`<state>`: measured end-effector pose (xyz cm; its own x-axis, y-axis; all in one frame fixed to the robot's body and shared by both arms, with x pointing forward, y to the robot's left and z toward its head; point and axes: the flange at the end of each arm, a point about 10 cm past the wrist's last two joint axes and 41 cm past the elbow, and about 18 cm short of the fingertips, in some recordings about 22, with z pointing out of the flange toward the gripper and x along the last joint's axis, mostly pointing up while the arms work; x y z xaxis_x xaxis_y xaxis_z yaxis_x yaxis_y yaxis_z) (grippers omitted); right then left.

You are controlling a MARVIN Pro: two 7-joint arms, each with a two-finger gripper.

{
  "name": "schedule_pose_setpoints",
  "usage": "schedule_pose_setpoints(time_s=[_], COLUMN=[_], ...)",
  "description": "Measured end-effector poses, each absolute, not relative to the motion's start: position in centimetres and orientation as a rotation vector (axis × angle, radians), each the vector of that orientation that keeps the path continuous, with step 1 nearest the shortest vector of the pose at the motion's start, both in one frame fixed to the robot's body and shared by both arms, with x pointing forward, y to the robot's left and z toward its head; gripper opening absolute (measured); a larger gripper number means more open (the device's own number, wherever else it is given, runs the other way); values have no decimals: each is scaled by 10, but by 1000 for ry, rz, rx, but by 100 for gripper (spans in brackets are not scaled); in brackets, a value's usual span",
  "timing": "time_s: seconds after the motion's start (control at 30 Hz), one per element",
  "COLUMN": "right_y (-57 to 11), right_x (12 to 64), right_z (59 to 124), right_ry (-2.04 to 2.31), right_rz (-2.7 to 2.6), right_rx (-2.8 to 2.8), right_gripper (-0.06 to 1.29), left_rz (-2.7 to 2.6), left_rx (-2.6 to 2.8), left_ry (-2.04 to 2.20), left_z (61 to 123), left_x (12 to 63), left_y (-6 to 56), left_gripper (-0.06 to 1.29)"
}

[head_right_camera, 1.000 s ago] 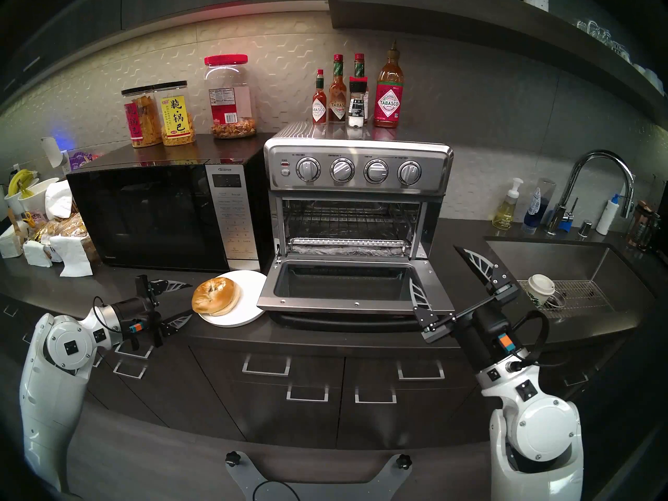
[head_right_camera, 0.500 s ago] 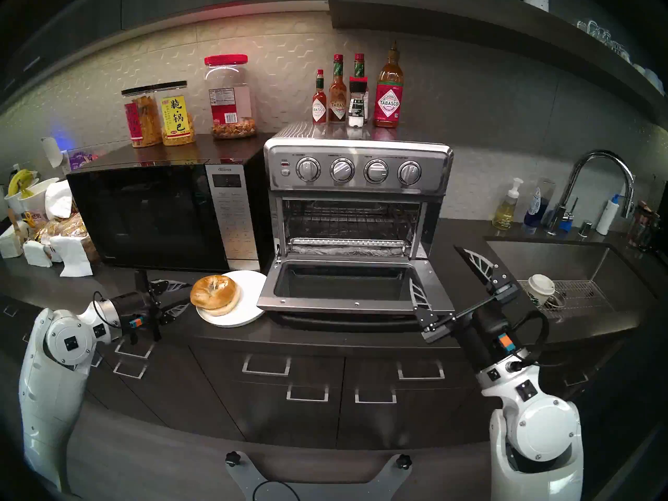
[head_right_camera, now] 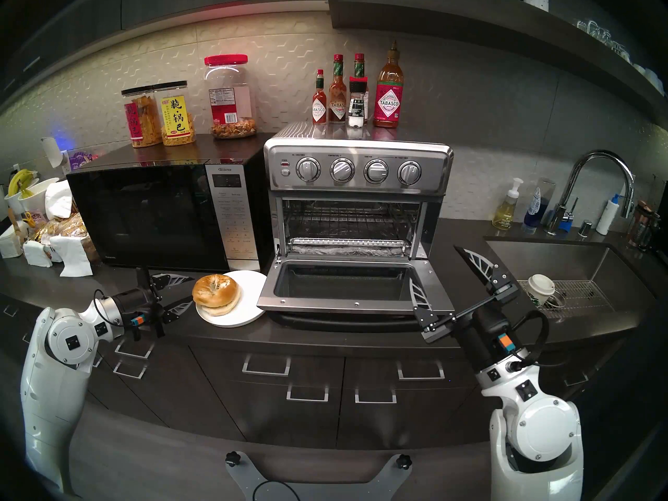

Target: Open the oven and place the bagel inside on the rack

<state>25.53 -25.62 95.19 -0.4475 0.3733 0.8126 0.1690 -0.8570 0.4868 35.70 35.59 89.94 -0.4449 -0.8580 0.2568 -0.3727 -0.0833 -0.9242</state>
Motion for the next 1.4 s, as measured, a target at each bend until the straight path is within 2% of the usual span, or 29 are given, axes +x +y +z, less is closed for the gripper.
schedule_pose_setpoints(time_s=[0.13, 0.23, 0.3, 0.47, 0.5, 0.6, 0.7, 0.73, 0.77, 0.8, 0.83, 0.87, 0.9, 0.93, 1.4], right_y=[-256, -256, -256, -256, -256, -256, -256, -256, -256, -256, -256, -256, -256, -256, -256], right_x=[255, 255, 255, 255, 255, 255, 255, 255, 255, 255, 255, 255, 255, 255, 255], right_z=[952, 952, 952, 952, 952, 952, 952, 952, 952, 952, 952, 952, 952, 952, 952], right_ry=[785, 785, 785, 785, 785, 785, 785, 785, 785, 785, 785, 785, 785, 785, 785], right_rz=[2448, 2448, 2448, 2448, 2448, 2448, 2448, 2448, 2448, 2448, 2448, 2448, 2448, 2448, 2448], right_rx=[1577, 1577, 1577, 1577, 1577, 1577, 1577, 1577, 1577, 1577, 1577, 1577, 1577, 1577, 1576], right_gripper=[123, 123, 123, 123, 123, 123, 123, 123, 123, 123, 123, 123, 123, 123, 123], left_rz=[-1553, -1558, -1560, -1562, -1563, -1568, -1571, -1571, -1571, -1572, -1572, -1572, -1572, -1571, -1562], left_rx=[-1314, -1301, -1295, -1277, -1273, -1265, -1257, -1255, -1252, -1250, -1248, -1246, -1245, -1243, -1216], left_ry=[1788, 1801, 1809, 1824, 1827, 1838, 1848, 1850, 1853, 1856, 1859, 1860, 1861, 1862, 1842], left_z=[899, 898, 898, 897, 896, 895, 895, 895, 895, 895, 895, 895, 895, 895, 906], left_x=[358, 358, 358, 359, 359, 359, 360, 360, 360, 360, 360, 360, 361, 361, 360], left_y=[353, 349, 347, 344, 343, 341, 339, 339, 338, 338, 337, 337, 337, 337, 343], left_gripper=[66, 53, 49, 50, 53, 72, 107, 103, 90, 67, 34, 26, 10, 3, 2])
